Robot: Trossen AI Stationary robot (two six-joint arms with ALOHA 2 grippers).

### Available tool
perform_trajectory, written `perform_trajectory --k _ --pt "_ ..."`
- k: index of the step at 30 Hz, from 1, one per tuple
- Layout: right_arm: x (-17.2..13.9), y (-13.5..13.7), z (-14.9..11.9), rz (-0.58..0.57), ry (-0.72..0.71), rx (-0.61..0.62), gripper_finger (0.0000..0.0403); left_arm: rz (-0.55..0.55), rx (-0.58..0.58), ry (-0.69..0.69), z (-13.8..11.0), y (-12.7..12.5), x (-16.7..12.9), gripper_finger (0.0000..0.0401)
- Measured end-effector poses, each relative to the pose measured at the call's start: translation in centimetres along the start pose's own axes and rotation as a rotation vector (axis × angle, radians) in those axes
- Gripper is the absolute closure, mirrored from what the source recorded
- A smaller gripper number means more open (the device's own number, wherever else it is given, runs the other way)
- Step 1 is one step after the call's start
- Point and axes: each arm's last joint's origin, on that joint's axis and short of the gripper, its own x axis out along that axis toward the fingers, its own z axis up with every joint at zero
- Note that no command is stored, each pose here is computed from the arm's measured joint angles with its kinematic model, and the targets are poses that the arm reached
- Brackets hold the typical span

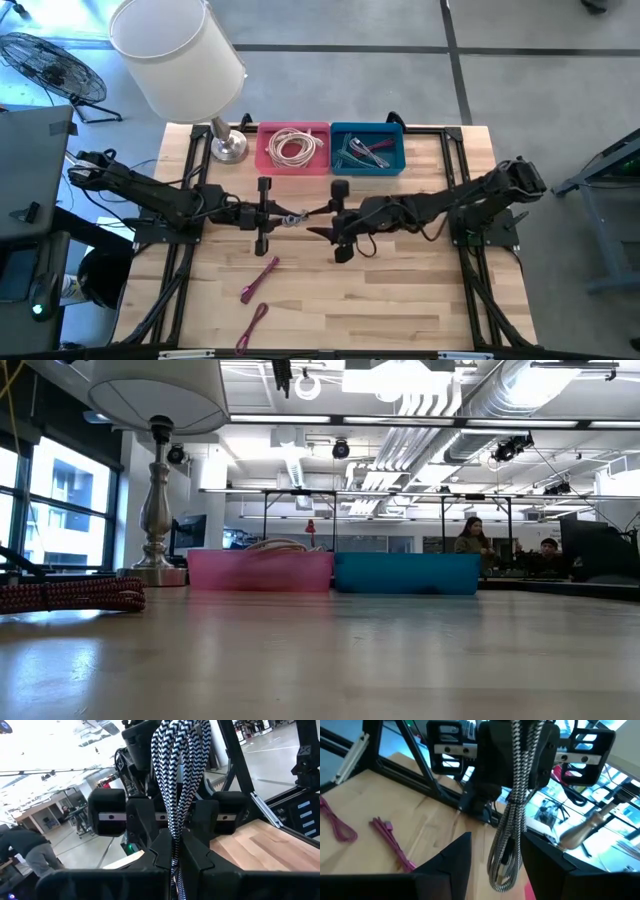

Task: Pick & Place USB Port
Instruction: Put the small black and white charger cable into the blue bin

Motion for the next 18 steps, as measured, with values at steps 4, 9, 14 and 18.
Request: perform_trajectory --k 4,9,14,18 --pt "0.1 -0.5 0.0 0.010 -0.024 0.009 0.0242 0.001 0.008 0.000 0.0 0.0 0.0 0.0393" --pt "0.7 -0.7 -0.3 0.004 -0.038 0.013 0.0242 0.001 0.010 -0.001 0.0 0.0 0.0 0.0393" --pt "2.3 -0.2 -1.3 0.018 -0.060 -0.022 0.0242 -0.002 0.022 0.002 0.0 0.0 0.0 0.0393" --pt "2.8 -0.1 -1.6 -0.025 -0.057 -0.088 0.0246 -0.001 0.027 0.003 0.0 0.0 0.0 0.0393"
